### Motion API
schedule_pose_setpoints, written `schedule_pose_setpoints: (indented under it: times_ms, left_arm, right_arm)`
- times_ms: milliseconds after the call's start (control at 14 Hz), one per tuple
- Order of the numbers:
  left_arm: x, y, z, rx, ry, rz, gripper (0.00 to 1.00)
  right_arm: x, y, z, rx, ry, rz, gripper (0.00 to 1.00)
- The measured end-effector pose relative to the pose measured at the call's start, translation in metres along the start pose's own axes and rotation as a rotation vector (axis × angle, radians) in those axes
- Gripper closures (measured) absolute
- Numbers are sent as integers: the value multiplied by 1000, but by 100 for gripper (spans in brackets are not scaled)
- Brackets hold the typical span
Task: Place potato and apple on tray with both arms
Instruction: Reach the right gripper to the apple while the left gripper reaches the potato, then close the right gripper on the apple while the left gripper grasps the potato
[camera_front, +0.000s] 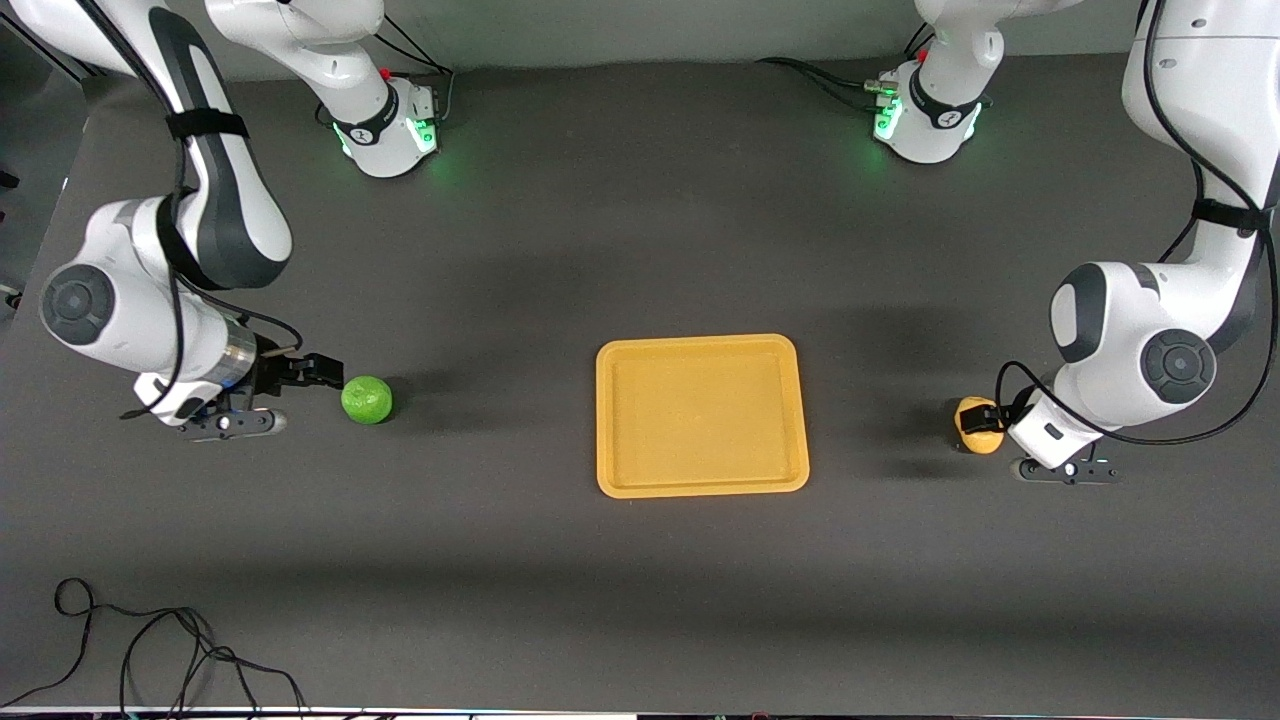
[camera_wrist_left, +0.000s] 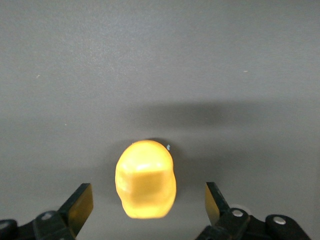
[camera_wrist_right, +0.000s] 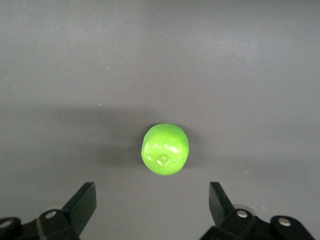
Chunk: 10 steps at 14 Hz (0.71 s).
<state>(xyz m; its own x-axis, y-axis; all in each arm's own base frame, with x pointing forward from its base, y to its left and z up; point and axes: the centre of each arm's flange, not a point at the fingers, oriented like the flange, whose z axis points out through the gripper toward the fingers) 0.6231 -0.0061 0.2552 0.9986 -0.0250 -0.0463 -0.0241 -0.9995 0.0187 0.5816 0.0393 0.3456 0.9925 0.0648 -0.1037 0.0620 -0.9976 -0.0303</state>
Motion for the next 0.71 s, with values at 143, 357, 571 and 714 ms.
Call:
schedule_pose_setpoints:
  times_ms: [143, 357, 571, 714]
  left_arm:
    - [1, -4, 20, -5, 16, -6, 0]
    - [-3, -7, 42, -9, 15, -13, 0]
    - [-5, -11, 51, -10, 6, -21, 4]
    - [-6, -12, 52, -10, 2, -23, 12]
  right_arm:
    - [-1, -3, 32, 0, -4, -6, 0]
    - [-3, 0, 79, -34, -30, -31, 0]
    - [-3, 2, 107, -65, -57, -60, 0]
    - [-4, 3, 112, -65, -67, -59, 0]
